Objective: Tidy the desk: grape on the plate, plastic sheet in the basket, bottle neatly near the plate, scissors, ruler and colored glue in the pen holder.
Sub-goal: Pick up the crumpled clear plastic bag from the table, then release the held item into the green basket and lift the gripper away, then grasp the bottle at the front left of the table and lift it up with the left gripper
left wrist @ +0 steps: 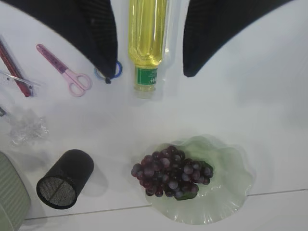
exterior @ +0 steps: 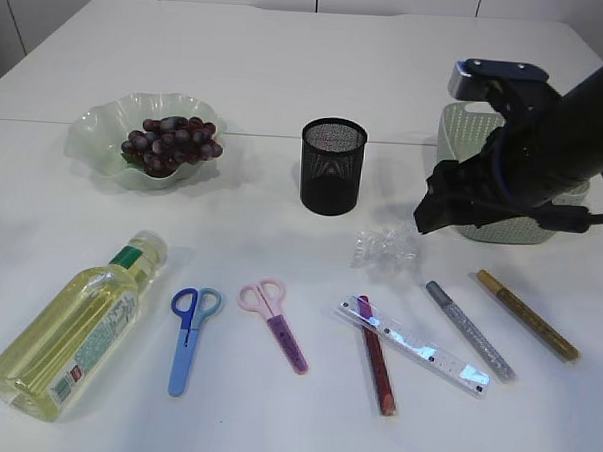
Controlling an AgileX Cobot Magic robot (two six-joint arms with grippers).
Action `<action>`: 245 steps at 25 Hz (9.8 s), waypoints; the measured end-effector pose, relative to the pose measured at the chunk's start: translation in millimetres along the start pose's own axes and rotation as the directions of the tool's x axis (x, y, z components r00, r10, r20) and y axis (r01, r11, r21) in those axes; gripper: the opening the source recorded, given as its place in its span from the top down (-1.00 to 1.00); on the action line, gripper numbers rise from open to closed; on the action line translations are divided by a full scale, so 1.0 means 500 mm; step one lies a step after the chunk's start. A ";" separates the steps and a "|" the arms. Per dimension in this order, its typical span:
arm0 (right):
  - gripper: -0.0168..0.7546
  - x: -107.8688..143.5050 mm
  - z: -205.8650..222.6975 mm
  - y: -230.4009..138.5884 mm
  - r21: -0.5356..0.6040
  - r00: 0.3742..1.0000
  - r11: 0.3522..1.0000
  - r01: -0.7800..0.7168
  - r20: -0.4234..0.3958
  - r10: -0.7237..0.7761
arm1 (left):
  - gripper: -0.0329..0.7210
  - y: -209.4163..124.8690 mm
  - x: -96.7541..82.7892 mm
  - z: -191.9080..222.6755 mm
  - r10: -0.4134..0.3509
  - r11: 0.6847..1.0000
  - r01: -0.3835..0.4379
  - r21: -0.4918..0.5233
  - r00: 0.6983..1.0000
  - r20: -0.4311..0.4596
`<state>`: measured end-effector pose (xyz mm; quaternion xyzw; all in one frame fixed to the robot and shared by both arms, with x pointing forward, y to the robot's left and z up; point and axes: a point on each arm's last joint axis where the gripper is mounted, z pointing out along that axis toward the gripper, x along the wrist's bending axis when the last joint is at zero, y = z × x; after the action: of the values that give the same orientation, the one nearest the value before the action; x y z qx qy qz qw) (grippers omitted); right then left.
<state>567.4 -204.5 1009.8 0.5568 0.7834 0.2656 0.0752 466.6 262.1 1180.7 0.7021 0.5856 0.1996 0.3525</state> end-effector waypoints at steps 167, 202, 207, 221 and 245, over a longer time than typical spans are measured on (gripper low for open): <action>-0.48 -0.248 -0.047 0.215 0.081 0.882 0.941 -0.328 0.382 0.275 | 0.12 -0.061 -0.015 -0.056 -0.003 1.000 0.003 0.000 1.000 0.021; -0.49 -0.023 -0.386 -0.084 -0.031 0.908 0.939 -0.342 0.246 0.339 | -0.56 -0.072 -0.049 0.258 0.136 0.818 -0.160 0.553 0.987 0.086; -0.49 -0.010 -0.413 -0.096 -0.074 0.910 0.942 -0.327 0.242 0.336 | -0.62 -0.097 -0.047 0.364 0.138 0.746 -0.159 0.647 0.987 0.083; -0.49 -0.008 -0.418 -0.098 -0.081 0.911 0.942 -0.325 0.241 0.335 | -0.69 -0.138 -0.033 0.509 0.136 0.683 -0.148 0.715 0.988 0.074; -0.49 -0.013 -0.419 -0.100 -0.081 0.906 0.945 -0.316 0.271 0.326 | -0.66 -0.205 -0.016 0.606 0.141 0.559 -0.139 0.818 0.987 0.071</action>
<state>441.7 -292.1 1161.3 0.7084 0.6579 0.2065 0.1506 604.9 182.1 903.3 0.8293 0.5541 -0.0662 -0.0303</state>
